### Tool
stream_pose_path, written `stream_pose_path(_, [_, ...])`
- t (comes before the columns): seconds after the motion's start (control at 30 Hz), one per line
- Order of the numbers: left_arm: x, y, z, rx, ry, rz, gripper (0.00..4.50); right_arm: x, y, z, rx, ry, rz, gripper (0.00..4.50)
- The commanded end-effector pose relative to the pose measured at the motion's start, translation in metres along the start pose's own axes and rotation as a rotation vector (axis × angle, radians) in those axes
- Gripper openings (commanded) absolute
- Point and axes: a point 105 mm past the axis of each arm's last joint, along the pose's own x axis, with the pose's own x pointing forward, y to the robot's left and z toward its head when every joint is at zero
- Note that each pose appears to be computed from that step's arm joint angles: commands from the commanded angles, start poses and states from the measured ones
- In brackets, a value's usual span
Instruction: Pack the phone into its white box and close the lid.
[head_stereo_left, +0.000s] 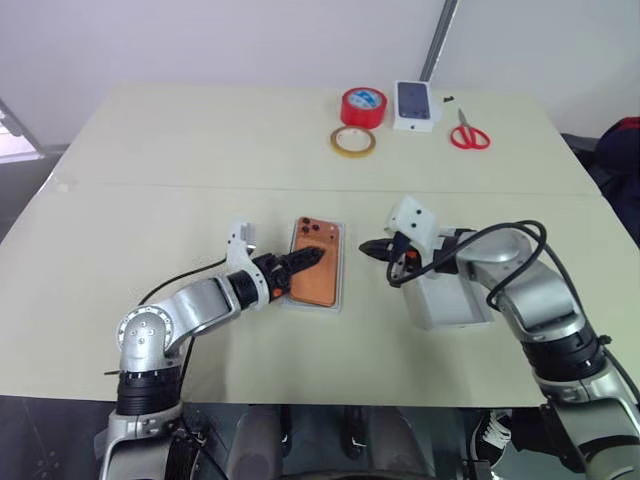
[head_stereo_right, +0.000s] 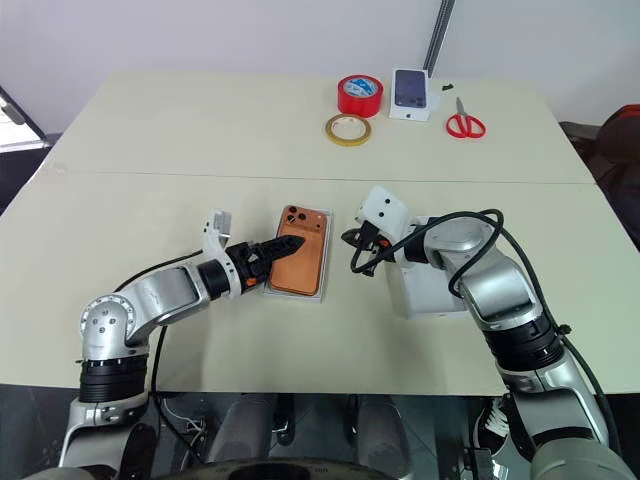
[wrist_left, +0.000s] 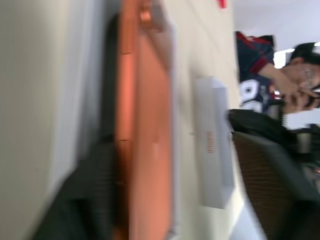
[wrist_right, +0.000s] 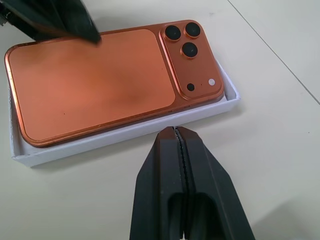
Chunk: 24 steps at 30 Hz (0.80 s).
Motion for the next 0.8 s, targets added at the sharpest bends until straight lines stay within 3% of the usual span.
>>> stream_pose_path(0.03, [-0.006, -0.004, -0.001, 0.083, 0.019, 0.013, 4.44, -0.003, -0.006, 0.014, -0.050, -0.036, -0.024, 0.00])
stream_pose_path(0.43, [-0.025, -0.015, 0.016, 0.401, 0.055, 0.086, 4.44, 0.001, -0.013, 0.019, -0.065, -0.050, -0.046, 0.00])
stream_pose_path(0.6, [-0.036, -0.004, 0.042, 0.578, -0.020, 0.217, 4.44, 0.003, -0.018, 0.014, -0.069, -0.001, -0.075, 0.00])
stream_pose_path(0.7, [-0.046, 0.010, 0.063, 0.693, -0.077, 0.325, 3.60, 0.007, -0.018, 0.007, -0.065, 0.056, -0.082, 0.00])
stream_pose_path(0.8, [-0.050, 0.025, 0.071, 0.787, -0.063, 0.396, 2.04, 0.011, -0.016, 0.003, -0.076, 0.101, -0.088, 0.00])
